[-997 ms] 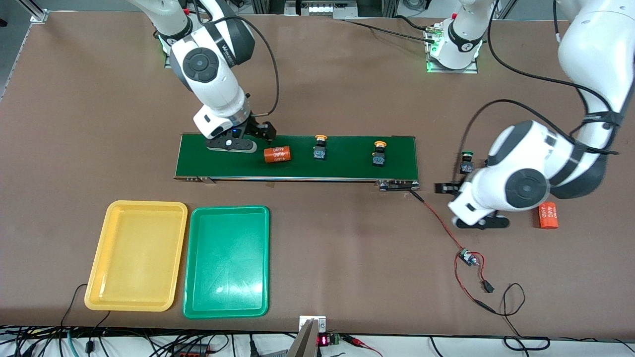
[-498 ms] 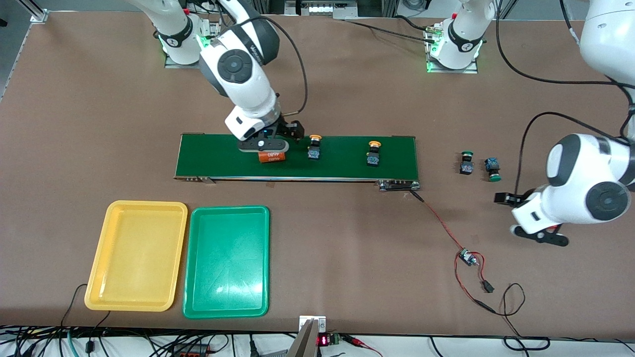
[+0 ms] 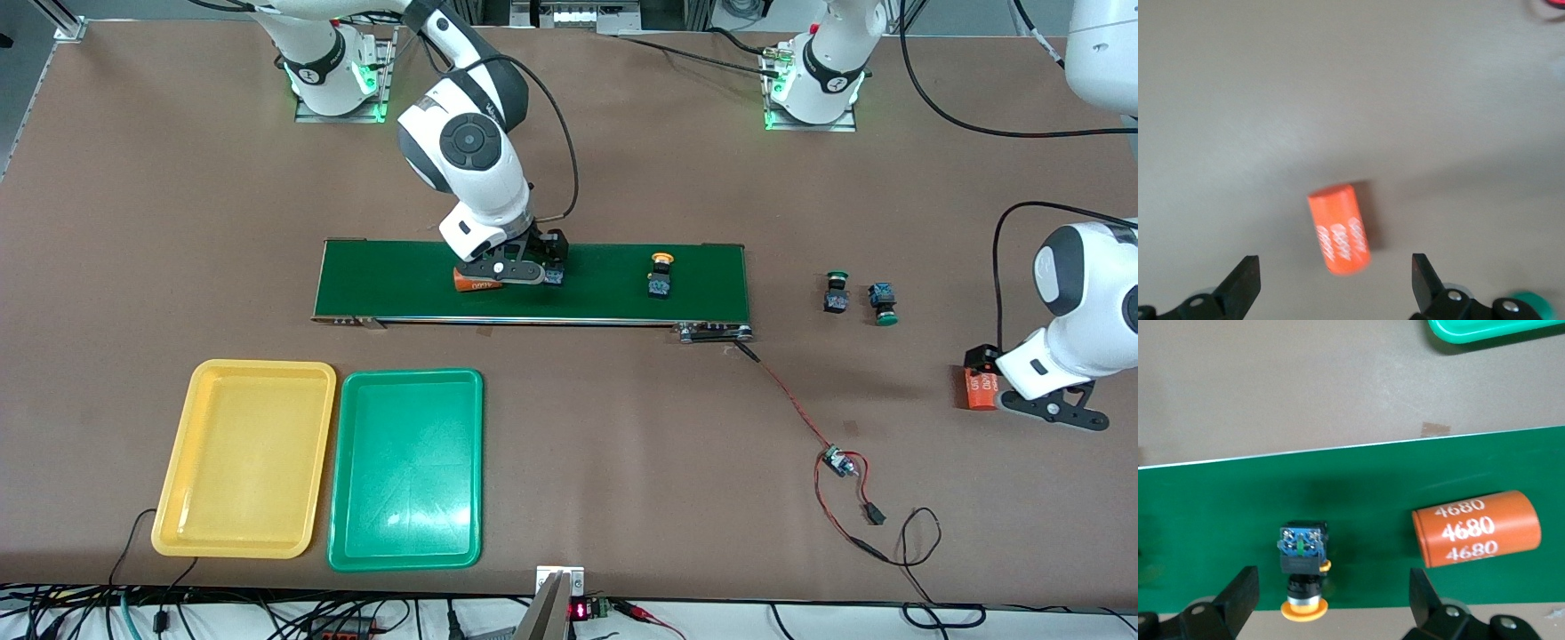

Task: Sort buttons by color to trays
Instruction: 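Grasp a yellow button with the right gripper while the left grasps a cylinder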

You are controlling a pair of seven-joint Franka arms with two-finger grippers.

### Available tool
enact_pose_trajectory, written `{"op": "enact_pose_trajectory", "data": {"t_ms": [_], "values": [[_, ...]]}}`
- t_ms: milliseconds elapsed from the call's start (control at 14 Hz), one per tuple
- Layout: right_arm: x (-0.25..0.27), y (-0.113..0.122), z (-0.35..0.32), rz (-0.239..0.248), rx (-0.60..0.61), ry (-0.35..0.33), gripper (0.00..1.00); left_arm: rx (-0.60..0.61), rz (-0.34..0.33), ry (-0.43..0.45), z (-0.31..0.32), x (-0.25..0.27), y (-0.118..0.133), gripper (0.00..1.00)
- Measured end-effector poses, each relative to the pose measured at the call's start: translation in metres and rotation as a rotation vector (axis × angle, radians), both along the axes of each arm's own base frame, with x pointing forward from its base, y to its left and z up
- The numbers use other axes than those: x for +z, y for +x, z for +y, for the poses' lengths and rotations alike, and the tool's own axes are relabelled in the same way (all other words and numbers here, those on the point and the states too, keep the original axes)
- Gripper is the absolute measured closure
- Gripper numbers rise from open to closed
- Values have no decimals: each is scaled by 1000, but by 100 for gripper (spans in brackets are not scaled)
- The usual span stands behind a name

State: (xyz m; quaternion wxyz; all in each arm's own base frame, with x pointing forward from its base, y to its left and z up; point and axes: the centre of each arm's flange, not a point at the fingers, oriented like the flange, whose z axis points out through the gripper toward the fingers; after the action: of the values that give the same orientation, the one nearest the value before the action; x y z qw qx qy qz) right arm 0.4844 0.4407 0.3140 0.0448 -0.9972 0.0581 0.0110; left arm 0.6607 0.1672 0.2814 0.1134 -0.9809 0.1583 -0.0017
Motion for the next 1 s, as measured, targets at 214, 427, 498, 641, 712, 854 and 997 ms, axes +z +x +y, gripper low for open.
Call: {"op": "enact_pose_trajectory", "data": {"t_ms": [214,427,498,641,712,854,997], "values": [[-6,5,-3,6,-10,-3,0,1,14,-4,13,-41,-4,0],[-18,6,-4,23,-18,-13,0,14,41,-11,24,-78,-11,0],[-24,6,-5,32,-24,-17,0,10,30,-14,25,-85,-10,0],[-35,5,-5,48,-31,-25,0,0,7,-19,24,-99,-9,0],[-40,4,-5,55,-31,-28,0,-2,-4,-22,24,-105,-9,7],[-46,4,-5,62,-32,-31,0,5,-13,-23,30,-111,-10,27],[-49,4,-5,67,-32,-33,0,15,-11,-21,37,-107,-10,44]]}}
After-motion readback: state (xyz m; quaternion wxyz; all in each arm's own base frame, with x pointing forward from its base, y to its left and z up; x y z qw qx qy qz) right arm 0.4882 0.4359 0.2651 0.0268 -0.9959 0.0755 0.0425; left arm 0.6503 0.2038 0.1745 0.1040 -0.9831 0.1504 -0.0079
